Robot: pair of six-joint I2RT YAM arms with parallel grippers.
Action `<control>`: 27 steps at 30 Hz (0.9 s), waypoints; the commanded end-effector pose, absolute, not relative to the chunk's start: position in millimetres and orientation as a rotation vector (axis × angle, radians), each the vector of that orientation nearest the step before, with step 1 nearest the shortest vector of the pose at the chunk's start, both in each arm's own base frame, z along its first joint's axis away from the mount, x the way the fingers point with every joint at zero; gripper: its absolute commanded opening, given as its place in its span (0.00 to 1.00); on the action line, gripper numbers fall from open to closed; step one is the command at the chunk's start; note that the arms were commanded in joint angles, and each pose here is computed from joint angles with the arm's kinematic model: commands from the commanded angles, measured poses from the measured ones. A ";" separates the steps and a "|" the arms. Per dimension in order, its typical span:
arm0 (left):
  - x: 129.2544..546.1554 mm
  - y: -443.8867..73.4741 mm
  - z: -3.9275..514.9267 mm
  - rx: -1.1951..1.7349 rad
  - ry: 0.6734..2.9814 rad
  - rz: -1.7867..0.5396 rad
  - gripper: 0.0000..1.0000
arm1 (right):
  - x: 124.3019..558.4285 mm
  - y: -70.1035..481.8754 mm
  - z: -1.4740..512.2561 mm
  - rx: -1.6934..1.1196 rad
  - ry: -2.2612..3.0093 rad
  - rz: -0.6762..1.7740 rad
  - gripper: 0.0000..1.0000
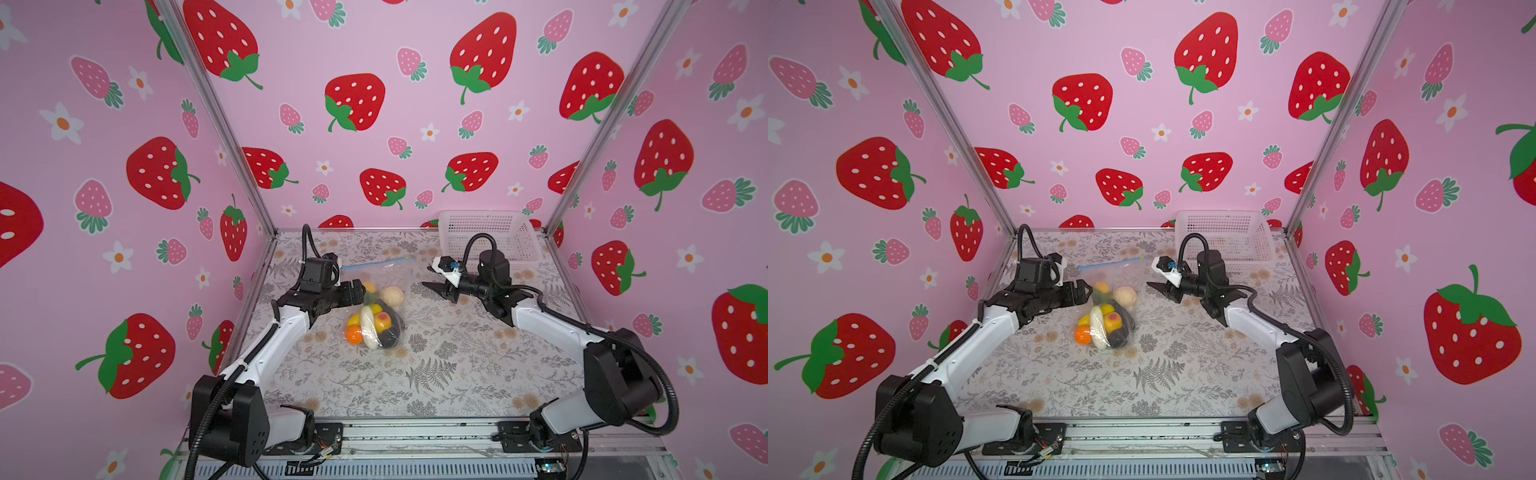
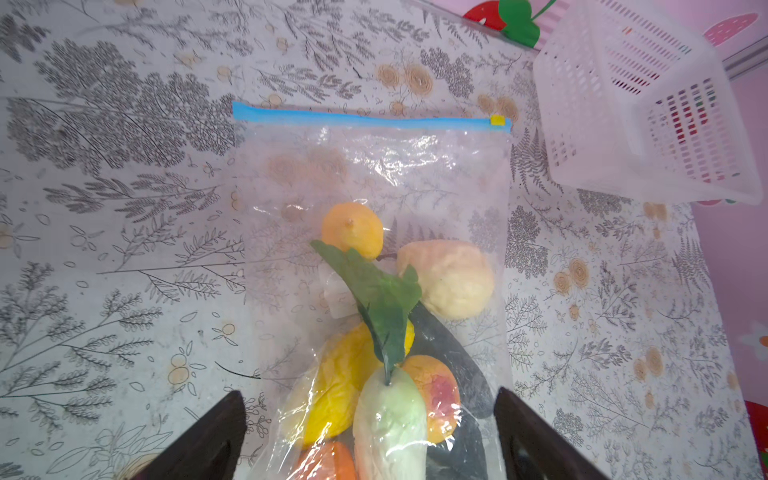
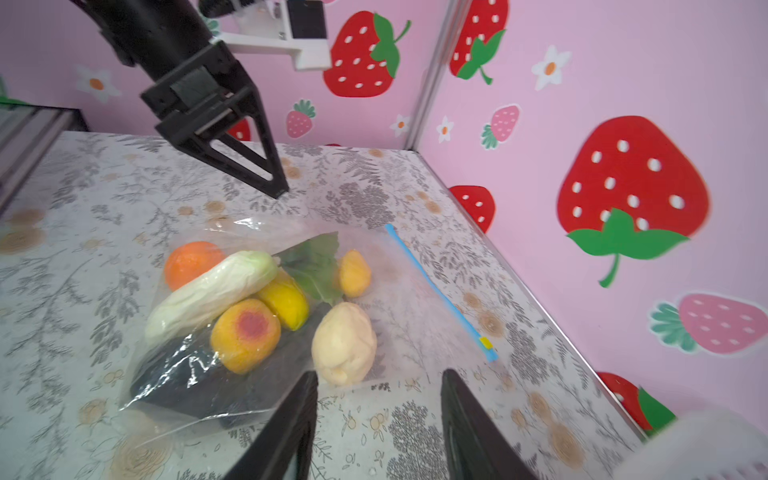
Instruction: Place the food in the zip-top bag and seal the zipper
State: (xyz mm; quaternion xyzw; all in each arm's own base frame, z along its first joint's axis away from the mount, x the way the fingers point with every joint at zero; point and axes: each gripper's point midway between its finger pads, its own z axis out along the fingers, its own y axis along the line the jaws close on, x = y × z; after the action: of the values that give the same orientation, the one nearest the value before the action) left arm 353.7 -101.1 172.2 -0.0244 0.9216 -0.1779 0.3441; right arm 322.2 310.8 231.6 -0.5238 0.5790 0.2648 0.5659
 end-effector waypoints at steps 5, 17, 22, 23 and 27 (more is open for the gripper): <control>350.0 -77.3 182.8 -0.072 2.322 -0.306 0.97 | 344.6 231.7 225.1 -0.761 1.476 0.349 0.51; 345.6 -35.4 166.3 -0.194 2.334 -0.022 0.95 | 342.6 97.3 185.4 -0.338 1.570 -0.039 0.59; 351.1 -30.5 165.1 -0.175 2.310 0.028 0.94 | 337.4 60.8 168.4 -0.248 1.591 -0.184 0.63; 351.8 -30.4 165.8 -0.170 2.297 0.027 0.94 | 337.5 55.5 166.7 -0.227 1.590 -0.191 0.63; 354.0 -27.7 164.8 -0.163 2.270 0.049 0.94 | 336.2 36.1 160.8 -0.159 1.564 -0.221 0.63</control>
State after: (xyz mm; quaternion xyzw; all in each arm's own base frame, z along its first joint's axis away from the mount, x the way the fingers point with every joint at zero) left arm 348.9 -35.9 157.5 -0.0625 0.9159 -0.0018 0.3965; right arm 337.2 53.7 142.1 -0.1158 0.7337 -0.0810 0.6646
